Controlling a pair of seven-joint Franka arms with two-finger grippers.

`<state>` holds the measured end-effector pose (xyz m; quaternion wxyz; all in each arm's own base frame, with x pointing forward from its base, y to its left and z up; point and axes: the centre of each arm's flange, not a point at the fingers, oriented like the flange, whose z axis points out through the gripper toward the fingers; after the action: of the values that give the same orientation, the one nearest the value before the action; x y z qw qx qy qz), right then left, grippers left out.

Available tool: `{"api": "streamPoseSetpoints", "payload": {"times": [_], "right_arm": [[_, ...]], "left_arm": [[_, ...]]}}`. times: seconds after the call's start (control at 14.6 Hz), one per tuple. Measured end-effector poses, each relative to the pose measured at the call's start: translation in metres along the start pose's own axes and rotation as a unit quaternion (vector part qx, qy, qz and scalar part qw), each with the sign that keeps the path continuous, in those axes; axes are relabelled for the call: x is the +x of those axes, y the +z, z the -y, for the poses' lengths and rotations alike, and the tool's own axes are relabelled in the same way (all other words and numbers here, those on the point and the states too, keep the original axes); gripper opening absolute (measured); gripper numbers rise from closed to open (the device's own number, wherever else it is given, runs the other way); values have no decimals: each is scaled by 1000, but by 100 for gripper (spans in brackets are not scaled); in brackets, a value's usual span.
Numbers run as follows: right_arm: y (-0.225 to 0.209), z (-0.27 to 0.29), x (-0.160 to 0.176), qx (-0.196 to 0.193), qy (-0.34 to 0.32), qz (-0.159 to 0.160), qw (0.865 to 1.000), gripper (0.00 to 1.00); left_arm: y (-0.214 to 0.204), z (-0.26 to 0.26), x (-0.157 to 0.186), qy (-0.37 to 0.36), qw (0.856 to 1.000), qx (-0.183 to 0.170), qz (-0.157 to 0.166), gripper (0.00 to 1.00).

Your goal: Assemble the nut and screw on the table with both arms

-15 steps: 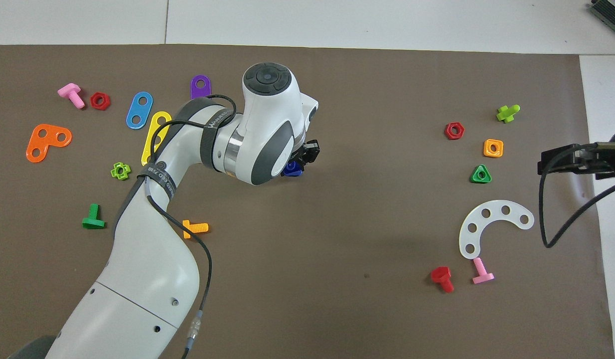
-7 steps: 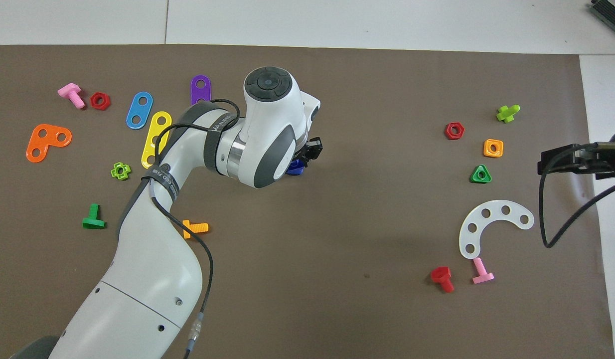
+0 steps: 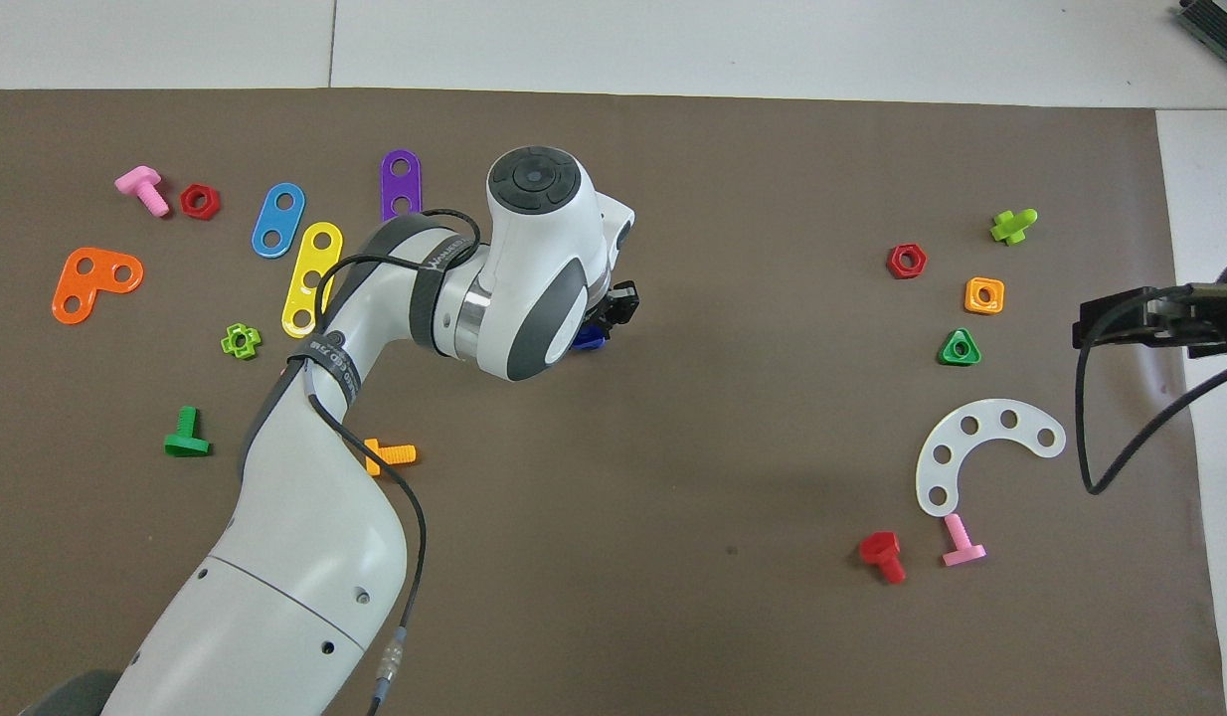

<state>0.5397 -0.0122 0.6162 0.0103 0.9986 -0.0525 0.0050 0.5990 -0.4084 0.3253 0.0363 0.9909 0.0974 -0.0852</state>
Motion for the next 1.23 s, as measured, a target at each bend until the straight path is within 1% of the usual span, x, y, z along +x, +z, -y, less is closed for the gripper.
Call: {"api": "streamPoseSetpoints", "payload": {"times": [0.07, 0.14, 0.21, 0.27, 0.34, 0.41, 0.48, 0.62, 0.68, 0.75, 0.89, 1.03, 1.16, 1.23], "right_arm": [[0, 0, 0, 0, 0, 0, 1000, 100], [0, 0, 0, 0, 0, 0, 1000, 100], [0, 0, 0, 0, 0, 0, 1000, 100], [0, 0, 0, 0, 0, 0, 1000, 100], [0, 0, 0, 0, 0, 0, 1000, 100], [0, 0, 0, 0, 0, 0, 1000, 100], [0, 0, 0, 0, 0, 0, 1000, 100], [0, 0, 0, 0, 0, 0, 1000, 100], [0, 0, 0, 0, 0, 0, 1000, 100], [0, 0, 0, 0, 0, 0, 1000, 100], [0, 0, 0, 0, 0, 0, 1000, 100], [0, 0, 0, 0, 0, 0, 1000, 100], [0, 0, 0, 0, 0, 0, 1000, 100], [0, 0, 0, 0, 0, 0, 1000, 100]], "left_arm": [[0, -1, 0, 0, 1000, 0, -1, 52], [-1, -2, -2, 2, 1000, 0, -1, 59], [-1, -3, -3, 3, 1000, -1, -1, 69], [-2, -3, -3, 3, 1000, -1, -2, 82], [-6, -2, -2, 1, 1000, -2, -5, 93], [-14, 2, 2, -3, 1000, -4, -10, 100], [-30, 9, 8, -10, 1000, -8, -20, 100], [-89, 35, 22, -29, 998, -30, -47, 100], [-124, 57, 27, -37, 997, -40, -58, 100], [-159, 85, 31, -38, 996, -44, -63, 100], [-208, 148, 38, -25, 997, -37, -65, 100], [-233, 210, 47, -3, 998, -17, -63, 100], [-243, 270, 58, 31, 998, 2, -56, 100], [-247, 296, 63, 45, 998, 4, -53, 100]]}}
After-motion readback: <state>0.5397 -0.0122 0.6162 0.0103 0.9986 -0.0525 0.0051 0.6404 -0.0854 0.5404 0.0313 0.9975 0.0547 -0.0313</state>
